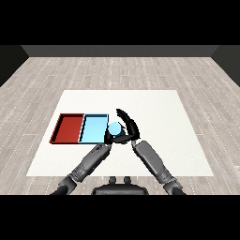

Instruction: Pick the blue can and put it in the blue box

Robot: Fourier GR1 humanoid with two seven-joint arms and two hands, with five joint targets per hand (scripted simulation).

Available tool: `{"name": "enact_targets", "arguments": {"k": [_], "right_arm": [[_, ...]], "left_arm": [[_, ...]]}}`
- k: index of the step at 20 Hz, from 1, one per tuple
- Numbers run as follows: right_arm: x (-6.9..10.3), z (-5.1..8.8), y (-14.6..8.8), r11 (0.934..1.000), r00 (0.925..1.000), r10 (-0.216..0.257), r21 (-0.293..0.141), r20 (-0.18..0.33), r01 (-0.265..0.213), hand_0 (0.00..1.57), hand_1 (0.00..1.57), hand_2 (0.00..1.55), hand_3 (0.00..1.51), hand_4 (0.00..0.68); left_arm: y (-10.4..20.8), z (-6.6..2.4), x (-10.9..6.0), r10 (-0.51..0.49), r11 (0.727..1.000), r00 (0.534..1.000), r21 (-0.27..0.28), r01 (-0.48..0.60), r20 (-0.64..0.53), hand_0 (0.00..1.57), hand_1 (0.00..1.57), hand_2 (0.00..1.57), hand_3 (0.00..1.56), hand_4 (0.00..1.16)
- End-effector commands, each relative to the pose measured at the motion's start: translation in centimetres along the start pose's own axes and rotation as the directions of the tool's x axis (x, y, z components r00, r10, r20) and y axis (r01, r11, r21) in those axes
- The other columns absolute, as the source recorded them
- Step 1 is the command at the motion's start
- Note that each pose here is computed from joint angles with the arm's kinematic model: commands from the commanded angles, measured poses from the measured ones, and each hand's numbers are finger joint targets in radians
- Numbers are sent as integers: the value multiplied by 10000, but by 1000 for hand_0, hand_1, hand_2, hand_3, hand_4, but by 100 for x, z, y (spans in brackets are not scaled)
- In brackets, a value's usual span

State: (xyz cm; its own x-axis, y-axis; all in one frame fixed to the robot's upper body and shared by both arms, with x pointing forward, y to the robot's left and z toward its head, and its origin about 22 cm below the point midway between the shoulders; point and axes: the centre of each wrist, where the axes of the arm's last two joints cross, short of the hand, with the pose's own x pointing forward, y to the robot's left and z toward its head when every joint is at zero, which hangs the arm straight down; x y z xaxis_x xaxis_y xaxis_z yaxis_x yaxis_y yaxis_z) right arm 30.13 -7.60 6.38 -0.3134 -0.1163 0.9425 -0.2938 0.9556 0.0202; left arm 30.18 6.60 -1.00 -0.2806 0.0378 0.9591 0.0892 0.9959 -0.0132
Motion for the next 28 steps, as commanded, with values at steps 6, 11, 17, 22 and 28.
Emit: {"name": "enact_targets", "arguments": {"k": [6,11,17,22,28], "right_arm": [[183,215,-303,9969,9956,-675,-370,647,700,0,0,0,0,0],[451,402,-856,9962,9919,-784,-294,1001,817,0,0,0,0,0],[518,665,-1070,9900,9813,-550,-1181,1844,777,0,0,0,0,0],[697,632,-1339,9800,9804,-306,-1872,1946,677,0,0,0,0,0],[315,678,-1201,9766,9814,-841,-1815,1728,1156,0,0,0,0,0]], "left_arm": [[230,-126,12,-598,9978,9977,296,588,324,1571,1571,1571,1486,1145],[469,-245,-28,-1198,9899,9927,780,1182,161,1571,1571,1571,1465,1124],[1037,-444,47,-2608,9459,9651,1942,2600,-216,1571,1571,1566,1482,1149],[1402,-579,-49,-3795,8701,9036,2555,4216,-1987,1547,1547,1541,1480,1110],[1958,-647,-205,-3860,8561,8390,1898,4807,-3836,1571,1571,1562,1486,1057]]}}
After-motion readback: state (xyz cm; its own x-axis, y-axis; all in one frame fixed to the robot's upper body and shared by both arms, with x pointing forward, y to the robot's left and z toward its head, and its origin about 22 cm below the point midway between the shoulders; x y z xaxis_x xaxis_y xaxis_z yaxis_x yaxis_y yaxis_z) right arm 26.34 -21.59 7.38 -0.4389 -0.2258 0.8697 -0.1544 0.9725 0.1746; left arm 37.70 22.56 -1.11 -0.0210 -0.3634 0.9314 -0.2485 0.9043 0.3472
